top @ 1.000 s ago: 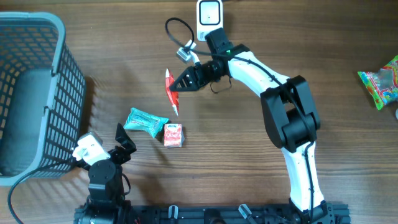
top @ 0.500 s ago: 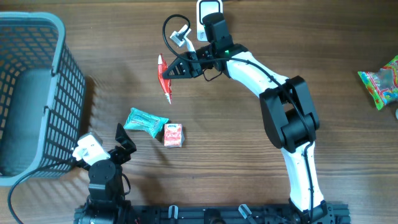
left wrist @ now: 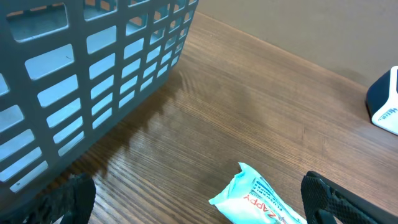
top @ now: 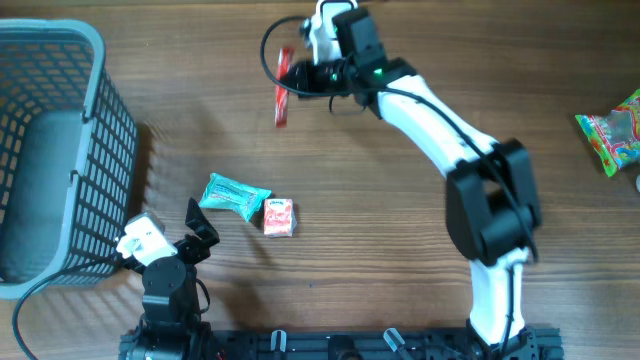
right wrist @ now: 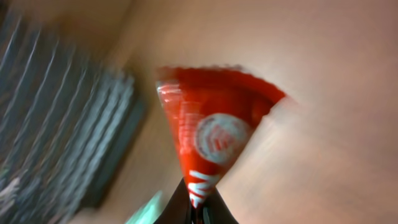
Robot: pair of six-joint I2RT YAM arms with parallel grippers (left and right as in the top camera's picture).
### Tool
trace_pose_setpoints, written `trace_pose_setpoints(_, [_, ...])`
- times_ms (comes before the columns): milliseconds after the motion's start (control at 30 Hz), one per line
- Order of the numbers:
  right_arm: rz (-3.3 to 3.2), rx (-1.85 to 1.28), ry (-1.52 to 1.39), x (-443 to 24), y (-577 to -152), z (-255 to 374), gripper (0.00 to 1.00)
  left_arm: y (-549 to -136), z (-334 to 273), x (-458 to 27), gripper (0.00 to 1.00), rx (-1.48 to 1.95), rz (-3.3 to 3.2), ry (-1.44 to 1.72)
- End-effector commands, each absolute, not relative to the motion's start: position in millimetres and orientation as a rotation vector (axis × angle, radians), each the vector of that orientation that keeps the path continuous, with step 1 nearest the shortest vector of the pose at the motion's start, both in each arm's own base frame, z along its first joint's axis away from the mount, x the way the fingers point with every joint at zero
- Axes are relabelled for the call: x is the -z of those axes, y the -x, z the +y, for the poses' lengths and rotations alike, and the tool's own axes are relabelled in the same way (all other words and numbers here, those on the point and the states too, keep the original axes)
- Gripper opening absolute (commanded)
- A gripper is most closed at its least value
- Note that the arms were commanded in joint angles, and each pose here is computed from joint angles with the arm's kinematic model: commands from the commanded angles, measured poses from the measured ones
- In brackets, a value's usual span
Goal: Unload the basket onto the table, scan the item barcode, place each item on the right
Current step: 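Hold the Nescafe stick up to the white scanner, then carry the Nescafe stick right and drop it beside the Haribo bag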
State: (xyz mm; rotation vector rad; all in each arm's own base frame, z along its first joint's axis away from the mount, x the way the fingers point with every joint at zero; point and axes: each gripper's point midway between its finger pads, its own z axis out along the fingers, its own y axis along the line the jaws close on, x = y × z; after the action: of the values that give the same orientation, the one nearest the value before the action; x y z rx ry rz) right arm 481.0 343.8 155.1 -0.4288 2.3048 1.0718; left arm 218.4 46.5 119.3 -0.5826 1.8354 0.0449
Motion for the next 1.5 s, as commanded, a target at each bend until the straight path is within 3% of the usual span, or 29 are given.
trace_pose_setpoints(0, [2.037,-0.462,0.156,-229.6,-551.9,270.4,0.05,-218.2,47.7,-119.7,1.0,-0.052,1.827,0.588])
trace_pose_setpoints(400, [1.824,-0.368,-0.093,-194.3,-666.4,216.7,0.05,-218.2,47.7,-119.7,1.0,-0.052,1.827,0.588])
trace_pose_setpoints(533, [1.872,-0.398,-0.093,-180.2,-665.2,222.7,0.04,-218.2,47.7,-119.7,1.0,-0.052,1.827,0.588])
trace_pose_setpoints(667, [1.928,-0.443,-0.042,-199.3,-658.8,228.7,0.05,-218.2,47.7,-119.7,1.0,-0.052,1.827,0.588])
trace_pose_setpoints(767, [2.015,-0.293,0.011,-247.5,-635.3,196.5,0.04,-218.2,47.7,-119.7,1.0,-0.052,1.827,0.588])
trace_pose_setpoints(833, [2.07,-0.097,-0.074,-283.2,-604.9,141.1,0.05,-218.2,47.7,-119.7,1.0,-0.052,1.827,0.588])
trace_pose_setpoints(933, [2.173,0.295,-0.316,-316.4,-537.6,10.7,0.05,-218.2,47.7,-119.7,1.0,-0.052,1.827,0.588])
trace_pose_setpoints(1033, [2.402,0.523,-0.602,-264.4,-477.4,-116.9,0.05,-218.2,47.7,-119.7,1.0,-0.052,1.827,0.588])
trace_pose_setpoints(1133, [2.526,0.546,-0.815,-189.8,-447.3,-193.0,0.05,-218.2,47.7,-119.7,1.0,-0.052,1.827,0.588])
trace_pose_setpoints(1267, [2.635,0.579,-1.019,-83.7,-394.6,-245.2,0.05,-218.1,47.7,-119.7,1.0,-0.052,1.826,0.588])
trace_pose_setpoints(1367, [2.62,0.579,-1.086,-70.5,-380.6,-261.7,0.04,-218.2,47.7,-119.7,1.0,-0.052,1.827,0.588])
trace_pose_setpoints(1400, [2.603,0.579,-1.086,-77.8,-382.5,-265.0,0.13,-218.2,47.7,-119.7,1.0,-0.052,1.827,0.588])
trace_pose_setpoints(1433, [2.569,0.575,-1.078,-96.1,-388.5,-266.8,0.83,-218.2,47.7,-119.7,1.0,-0.052,1.827,0.588])
trace_pose_setpoints(1467, [2.548,0.536,-1.032,-115.6,-399.4,-261.0,1.0,-218.2,47.7,-119.7,1.0,-0.052,1.827,0.588])
